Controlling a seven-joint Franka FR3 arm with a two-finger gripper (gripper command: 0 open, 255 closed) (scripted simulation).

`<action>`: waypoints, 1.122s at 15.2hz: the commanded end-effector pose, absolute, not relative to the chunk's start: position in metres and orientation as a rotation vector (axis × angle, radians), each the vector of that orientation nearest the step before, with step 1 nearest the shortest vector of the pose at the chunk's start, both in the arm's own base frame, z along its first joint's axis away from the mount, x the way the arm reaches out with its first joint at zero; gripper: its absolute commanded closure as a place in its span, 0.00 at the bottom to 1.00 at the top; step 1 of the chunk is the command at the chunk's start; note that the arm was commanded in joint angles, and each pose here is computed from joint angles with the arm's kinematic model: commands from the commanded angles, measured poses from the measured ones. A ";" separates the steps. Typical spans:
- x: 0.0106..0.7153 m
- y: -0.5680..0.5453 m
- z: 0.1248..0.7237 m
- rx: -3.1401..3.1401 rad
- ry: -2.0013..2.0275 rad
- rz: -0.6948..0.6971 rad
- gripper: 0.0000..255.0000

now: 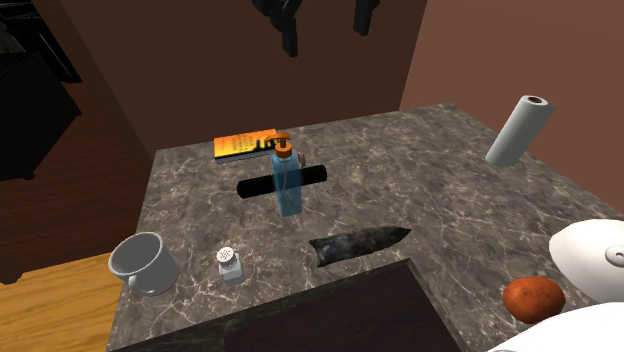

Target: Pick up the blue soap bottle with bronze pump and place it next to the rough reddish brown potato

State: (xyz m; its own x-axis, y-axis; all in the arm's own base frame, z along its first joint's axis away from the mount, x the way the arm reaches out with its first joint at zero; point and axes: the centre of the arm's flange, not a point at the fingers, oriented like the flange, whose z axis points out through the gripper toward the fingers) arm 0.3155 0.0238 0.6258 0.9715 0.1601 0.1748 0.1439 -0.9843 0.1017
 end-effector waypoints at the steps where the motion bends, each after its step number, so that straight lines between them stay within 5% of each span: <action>1: 0.316 0.024 0.626 3.031 0.234 0.280 0.00; 17: 0.387 0.023 0.430 3.162 0.098 0.394 0.00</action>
